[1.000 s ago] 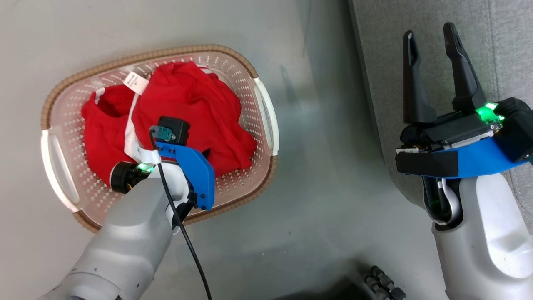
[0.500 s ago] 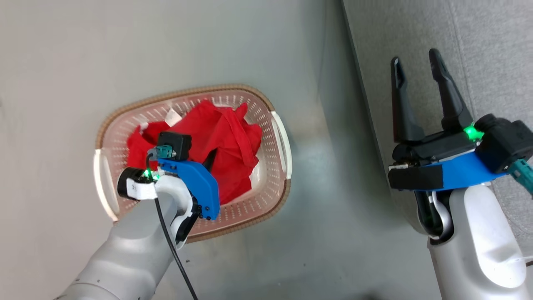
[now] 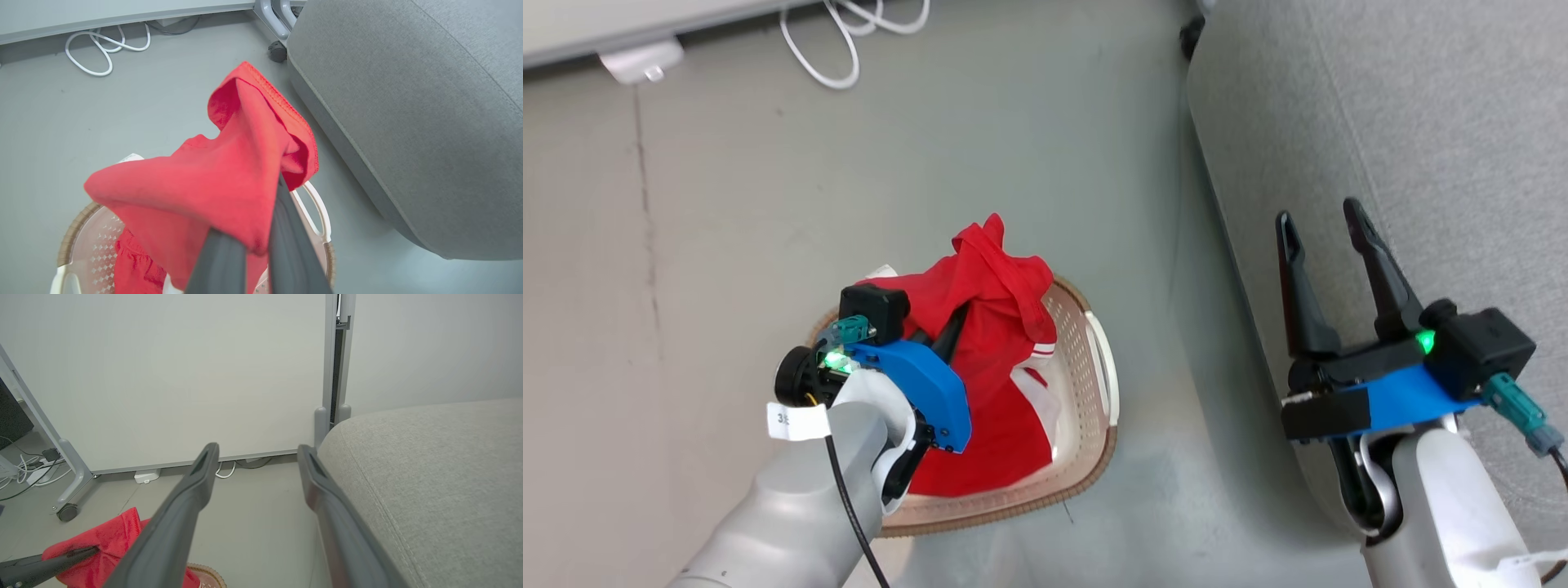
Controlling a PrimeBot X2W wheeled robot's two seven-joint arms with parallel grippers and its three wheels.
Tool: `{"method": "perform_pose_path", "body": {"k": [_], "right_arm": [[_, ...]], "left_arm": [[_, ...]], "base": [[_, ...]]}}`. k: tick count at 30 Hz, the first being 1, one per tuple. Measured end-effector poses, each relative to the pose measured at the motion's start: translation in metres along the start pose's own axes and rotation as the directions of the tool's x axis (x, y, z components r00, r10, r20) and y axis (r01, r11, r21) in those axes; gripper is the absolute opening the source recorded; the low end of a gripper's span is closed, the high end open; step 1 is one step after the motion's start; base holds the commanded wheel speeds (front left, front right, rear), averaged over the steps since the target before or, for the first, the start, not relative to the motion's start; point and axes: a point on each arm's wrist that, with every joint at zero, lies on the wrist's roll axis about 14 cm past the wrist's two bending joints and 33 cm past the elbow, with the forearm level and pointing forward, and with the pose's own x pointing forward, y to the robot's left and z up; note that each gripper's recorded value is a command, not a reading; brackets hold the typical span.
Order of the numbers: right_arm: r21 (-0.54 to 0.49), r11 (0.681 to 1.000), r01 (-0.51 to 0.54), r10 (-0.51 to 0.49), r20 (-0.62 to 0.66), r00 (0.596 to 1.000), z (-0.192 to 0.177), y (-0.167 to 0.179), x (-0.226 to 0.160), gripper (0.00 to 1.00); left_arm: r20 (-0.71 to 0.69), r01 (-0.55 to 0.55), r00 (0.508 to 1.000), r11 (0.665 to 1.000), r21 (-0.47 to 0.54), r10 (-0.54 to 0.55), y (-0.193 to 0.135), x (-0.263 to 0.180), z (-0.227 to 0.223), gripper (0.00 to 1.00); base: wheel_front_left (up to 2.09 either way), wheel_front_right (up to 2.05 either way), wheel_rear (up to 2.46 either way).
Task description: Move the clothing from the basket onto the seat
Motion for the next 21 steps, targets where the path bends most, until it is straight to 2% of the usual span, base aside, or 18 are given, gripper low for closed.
{"method": "perform_pose_path", "body": {"k": [6,11,21], "right_arm": [[0.0,1.0,0.003,-0.003,0.039,0.999,0.022,0.004,-0.018,1.0],[0.004,1.0,-0.001,0.001,0.065,0.998,0.037,0.009,-0.035,1.0],[0.014,1.0,0.007,-0.008,0.108,0.994,0.058,0.013,-0.075,1.0]], "left_arm": [[0.169,-0.004,0.986,0.999,0.048,-0.004,-0.008,-0.023,0.062,0.0],[0.276,-0.007,0.961,0.994,0.109,-0.023,-0.021,-0.047,0.096,0.0],[0.461,-0.021,0.883,0.975,0.223,-0.087,-0.057,-0.102,0.152,0.0]], "base": [[0.0,0.0,0.0],[0.0,0.0,0.0],[0.0,0.0,0.0]]}}
